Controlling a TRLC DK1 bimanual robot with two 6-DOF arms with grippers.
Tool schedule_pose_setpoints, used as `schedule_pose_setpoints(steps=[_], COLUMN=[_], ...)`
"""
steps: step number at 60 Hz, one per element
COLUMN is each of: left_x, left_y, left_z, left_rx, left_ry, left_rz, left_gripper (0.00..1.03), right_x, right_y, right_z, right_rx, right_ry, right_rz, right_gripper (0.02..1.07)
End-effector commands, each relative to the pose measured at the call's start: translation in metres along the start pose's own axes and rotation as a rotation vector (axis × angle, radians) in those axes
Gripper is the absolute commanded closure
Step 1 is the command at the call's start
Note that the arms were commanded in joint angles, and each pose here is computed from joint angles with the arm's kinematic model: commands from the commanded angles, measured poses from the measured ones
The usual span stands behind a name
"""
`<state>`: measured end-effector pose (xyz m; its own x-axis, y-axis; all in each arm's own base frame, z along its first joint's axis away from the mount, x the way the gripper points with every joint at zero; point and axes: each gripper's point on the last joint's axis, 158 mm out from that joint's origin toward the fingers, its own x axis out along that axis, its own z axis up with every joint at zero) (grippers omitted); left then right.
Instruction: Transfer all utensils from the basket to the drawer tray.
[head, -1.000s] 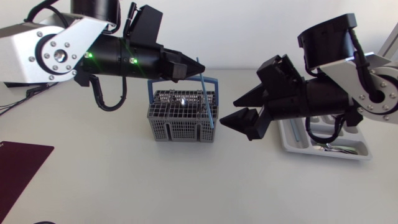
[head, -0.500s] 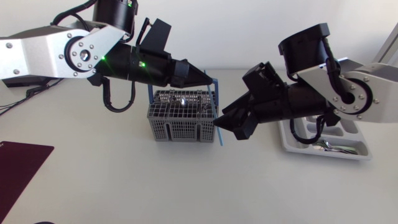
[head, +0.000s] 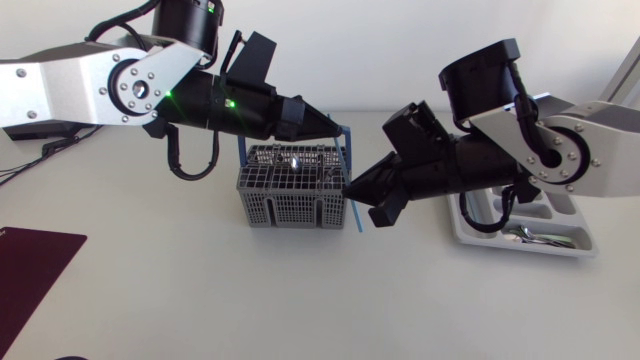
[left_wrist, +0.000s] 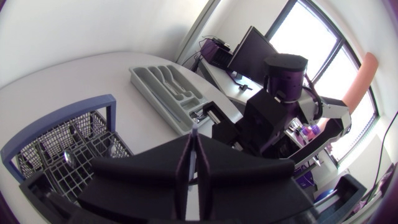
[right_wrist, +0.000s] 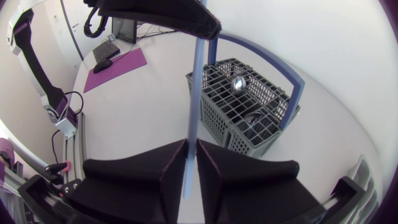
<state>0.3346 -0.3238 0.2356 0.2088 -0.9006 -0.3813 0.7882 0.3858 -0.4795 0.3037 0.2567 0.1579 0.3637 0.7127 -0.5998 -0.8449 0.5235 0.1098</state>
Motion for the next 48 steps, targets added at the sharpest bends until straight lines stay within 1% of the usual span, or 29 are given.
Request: schedule_pose_setpoints(steps=[1,8,11,13,14,20,23,26,28,31,39,44,48], left_x=[-0.001,-0.002,-0.003,-0.005,-0.006,-0.015,-0.023,-0.029,-0.034,-0.044,-0.070,-0.081,-0.086], left_y=[0.001,0.003,0.002,0.002,0.001,-0.004,-0.006,-0.008,-0.009,-0.007,-0.002,0.006,0.013], left_z=[0.010,0.011,0.012,0.014,0.017,0.029,0.039,0.045,0.051,0.061,0.084,0.091,0.094], left_rx=[-0.020,-0.020,-0.022,-0.020,-0.020,0.000,0.015,0.025,0.029,0.029,0.043,0.038,0.038], left_ry=[-0.013,-0.019,-0.021,-0.027,-0.033,-0.070,-0.100,-0.123,-0.144,-0.180,-0.282,-0.308,-0.319], left_rz=[-0.011,-0.008,-0.008,-0.008,-0.012,-0.014,-0.010,-0.007,-0.002,0.009,0.035,0.063,0.089], left_gripper=[1.00,0.99,0.94,0.88,0.81,0.61,0.52,0.49,0.49,0.46,0.46,0.46,0.46], right_x=[0.003,0.004,0.004,0.006,0.006,0.008,0.008,0.008,0.008,0.008,0.001,-0.008,-0.018], right_y=[0.002,0.006,0.007,0.008,0.008,0.008,0.006,0.005,0.004,0.000,-0.012,-0.027,-0.046], right_z=[0.005,0.001,-0.001,-0.003,-0.006,-0.015,-0.022,-0.029,-0.034,-0.041,-0.056,-0.060,-0.062], right_rx=[0.011,0.007,0.009,0.013,0.015,0.025,0.032,0.035,0.038,0.045,0.062,0.088,0.128], right_ry=[-0.006,0.004,0.010,0.017,0.024,0.050,0.066,0.083,0.094,0.107,0.129,0.127,0.117], right_rz=[0.006,0.011,0.016,0.019,0.021,0.022,0.018,0.019,0.017,0.007,-0.019,-0.052,-0.093], right_gripper=[1.01,1.01,1.01,1.01,1.01,1.01,1.01,1.01,1.01,1.01,1.01,1.01,1.01])
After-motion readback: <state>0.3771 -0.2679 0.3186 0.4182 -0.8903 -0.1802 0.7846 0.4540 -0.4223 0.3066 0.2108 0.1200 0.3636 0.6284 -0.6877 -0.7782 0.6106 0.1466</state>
